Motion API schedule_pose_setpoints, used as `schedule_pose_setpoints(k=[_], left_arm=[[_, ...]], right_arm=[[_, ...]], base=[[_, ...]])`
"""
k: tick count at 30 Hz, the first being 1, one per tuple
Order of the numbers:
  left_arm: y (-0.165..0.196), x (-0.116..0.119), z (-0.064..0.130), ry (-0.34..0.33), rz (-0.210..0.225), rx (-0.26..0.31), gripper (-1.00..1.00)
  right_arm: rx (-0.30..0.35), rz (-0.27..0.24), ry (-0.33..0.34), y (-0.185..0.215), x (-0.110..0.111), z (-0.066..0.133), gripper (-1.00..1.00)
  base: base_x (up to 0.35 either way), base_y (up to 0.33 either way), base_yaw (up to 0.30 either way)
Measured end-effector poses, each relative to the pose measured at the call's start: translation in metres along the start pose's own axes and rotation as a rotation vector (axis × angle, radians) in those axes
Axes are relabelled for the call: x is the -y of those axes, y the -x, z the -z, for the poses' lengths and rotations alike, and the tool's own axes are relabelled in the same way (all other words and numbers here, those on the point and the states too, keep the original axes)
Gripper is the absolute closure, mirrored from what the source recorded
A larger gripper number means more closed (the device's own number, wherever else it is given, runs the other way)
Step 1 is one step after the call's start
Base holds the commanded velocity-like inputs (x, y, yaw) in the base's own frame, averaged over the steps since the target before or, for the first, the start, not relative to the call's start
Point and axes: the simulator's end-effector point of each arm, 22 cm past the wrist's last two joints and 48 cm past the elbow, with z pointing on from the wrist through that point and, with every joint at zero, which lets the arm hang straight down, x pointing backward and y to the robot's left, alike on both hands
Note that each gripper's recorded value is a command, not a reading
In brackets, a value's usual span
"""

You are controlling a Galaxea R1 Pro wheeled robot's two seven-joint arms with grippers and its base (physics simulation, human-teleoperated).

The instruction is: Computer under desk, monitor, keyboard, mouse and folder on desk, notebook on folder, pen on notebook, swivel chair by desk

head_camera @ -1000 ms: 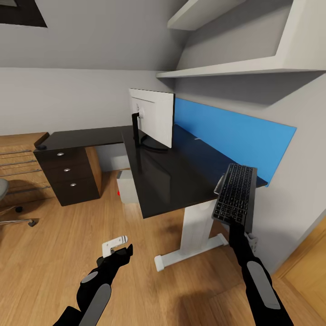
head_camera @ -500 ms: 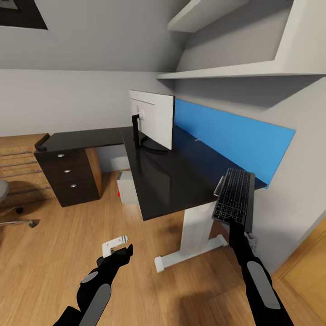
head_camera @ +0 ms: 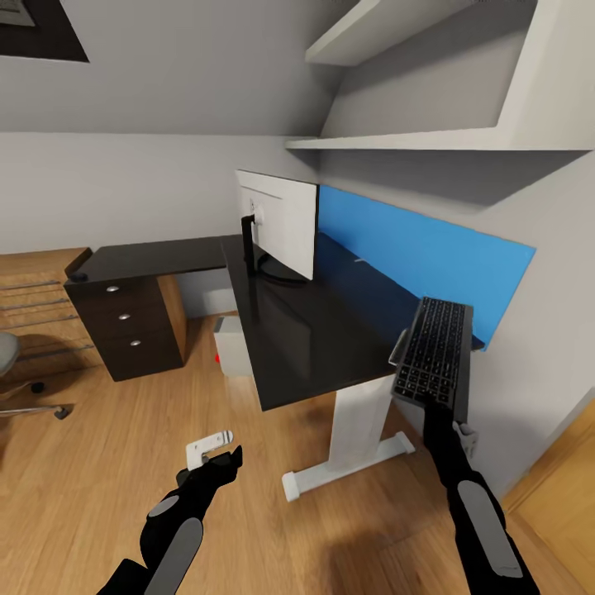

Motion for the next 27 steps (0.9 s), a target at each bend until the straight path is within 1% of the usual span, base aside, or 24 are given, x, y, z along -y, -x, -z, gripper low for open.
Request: schedule_pose_setpoints(k=[2, 4, 6, 8, 10, 13, 15, 16, 19, 20, 21, 23, 27], left_arm=[[0.003, 0.001, 0.002, 0.0, 0.0, 0.0, -1.0], [0.006, 0.002, 0.004, 0.0, 0.0, 0.0, -1.0], [0.008, 0.002, 0.005, 0.0, 0.0, 0.0, -1.0], [0.008, 0.002, 0.005, 0.0, 0.0, 0.0, -1.0], [0.008, 0.002, 0.005, 0.001, -0.001, 0.0, -1.0], [0.008, 0.002, 0.005, 0.001, -0.001, 0.0, -1.0], [0.008, 0.002, 0.005, 0.001, -0.002, 0.001, -1.0], [0.008, 0.002, 0.005, 0.001, -0.002, 0.001, -1.0], [0.008, 0.002, 0.005, 0.001, -0.002, 0.001, -1.0], [0.008, 0.002, 0.005, 0.001, -0.003, 0.001, -1.0], [0.008, 0.002, 0.005, 0.001, -0.003, 0.001, -1.0], [0.008, 0.002, 0.005, 0.001, -0.003, 0.001, -1.0], [0.008, 0.002, 0.005, 0.001, -0.003, 0.001, -1.0]], right_arm=[[0.005, 0.004, 0.019, 0.004, -0.012, 0.008, 1.0], [0.011, 0.011, 0.051, 0.009, -0.029, 0.024, 1.0], [0.012, 0.015, 0.059, 0.01, -0.036, 0.029, 1.0], [0.009, 0.017, 0.05, 0.008, -0.036, 0.033, 1.0], [-0.022, 0.021, 0.003, -0.005, -0.031, 0.04, 1.0], [-0.069, 0.022, -0.044, -0.024, -0.026, 0.045, 1.0], [-0.088, 0.024, -0.055, -0.032, -0.025, 0.046, 1.0], [-0.108, 0.024, -0.062, -0.039, -0.024, 0.047, 1.0], [-0.151, 0.033, -0.06, -0.053, -0.027, 0.05, 1.0], [-0.156, 0.036, -0.06, -0.054, -0.028, 0.051, 1.0], [-0.178, 0.037, -0.056, -0.06, -0.03, 0.052, 1.0], [-0.197, 0.043, -0.056, -0.064, -0.03, 0.053, 1.0], [-0.264, 0.05, -0.056, -0.078, -0.03, 0.057, 1.0]], base=[[0.0, 0.0, 0.0], [0.0, 0.0, 0.0], [0.0, 0.0, 0.0], [0.0, 0.0, 0.0], [0.0, 0.0, 0.0], [0.0, 0.0, 0.0], [0.0, 0.0, 0.0], [0.0, 0.0, 0.0], [0.0, 0.0, 0.0], [-0.031, 0.016, 0.0], [-0.138, 0.072, 0.0], [-0.214, 0.114, 0.0], [-0.271, 0.141, 0.0]])
